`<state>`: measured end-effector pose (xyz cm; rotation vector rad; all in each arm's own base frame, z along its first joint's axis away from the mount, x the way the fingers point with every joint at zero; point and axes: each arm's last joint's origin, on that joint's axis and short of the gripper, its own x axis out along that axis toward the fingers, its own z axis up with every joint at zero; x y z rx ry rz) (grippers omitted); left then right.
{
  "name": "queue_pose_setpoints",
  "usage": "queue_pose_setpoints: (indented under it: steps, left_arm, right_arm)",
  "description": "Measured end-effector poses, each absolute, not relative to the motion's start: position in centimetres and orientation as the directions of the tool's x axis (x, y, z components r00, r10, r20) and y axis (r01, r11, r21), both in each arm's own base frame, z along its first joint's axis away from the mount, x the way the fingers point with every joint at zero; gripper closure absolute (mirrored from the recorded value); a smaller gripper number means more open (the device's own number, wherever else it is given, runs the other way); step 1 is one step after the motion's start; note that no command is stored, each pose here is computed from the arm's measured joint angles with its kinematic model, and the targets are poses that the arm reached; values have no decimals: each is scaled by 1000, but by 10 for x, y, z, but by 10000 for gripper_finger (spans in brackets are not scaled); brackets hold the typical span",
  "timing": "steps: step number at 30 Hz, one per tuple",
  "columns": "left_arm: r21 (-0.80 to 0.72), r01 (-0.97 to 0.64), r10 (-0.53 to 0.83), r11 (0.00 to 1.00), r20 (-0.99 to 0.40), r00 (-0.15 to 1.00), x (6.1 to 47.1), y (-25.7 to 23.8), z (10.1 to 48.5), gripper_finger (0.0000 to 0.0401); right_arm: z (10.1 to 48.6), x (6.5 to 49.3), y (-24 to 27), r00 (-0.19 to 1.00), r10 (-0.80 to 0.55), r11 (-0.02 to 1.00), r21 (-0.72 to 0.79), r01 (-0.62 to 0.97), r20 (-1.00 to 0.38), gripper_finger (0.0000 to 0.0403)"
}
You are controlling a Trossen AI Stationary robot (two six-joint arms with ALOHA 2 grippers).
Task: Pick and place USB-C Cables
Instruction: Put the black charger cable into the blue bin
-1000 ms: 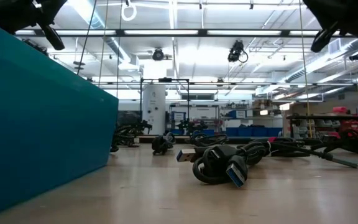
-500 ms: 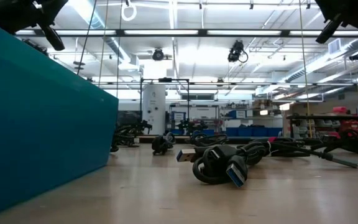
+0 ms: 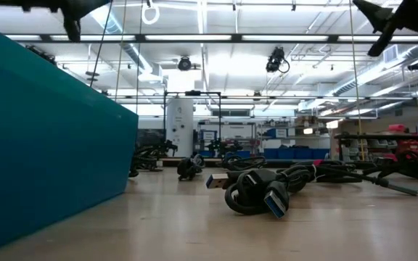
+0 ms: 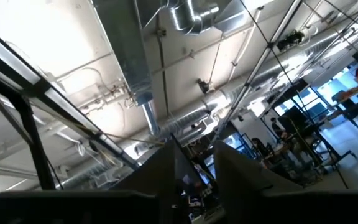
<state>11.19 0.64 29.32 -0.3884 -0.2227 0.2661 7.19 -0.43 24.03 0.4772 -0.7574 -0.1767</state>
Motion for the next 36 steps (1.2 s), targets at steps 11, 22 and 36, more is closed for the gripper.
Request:
queue_pose_setpoints:
  steps: [11,22,36]
  left_arm:
    - [157,-622,611,767,-473,635,174,23,314,201]
    - [362,-349,490,864,-764,420,253,56,251,200]
    - [167,-480,321,861,-911,258,284,102,172,200]
  right_arm:
    - [292,73,-3,771,-278,903,430,5,574,239]
    - [357,106,6,845,-57,955,275,-109,532,239]
    - [379,138,13,871,82,955,212,-208,485,240]
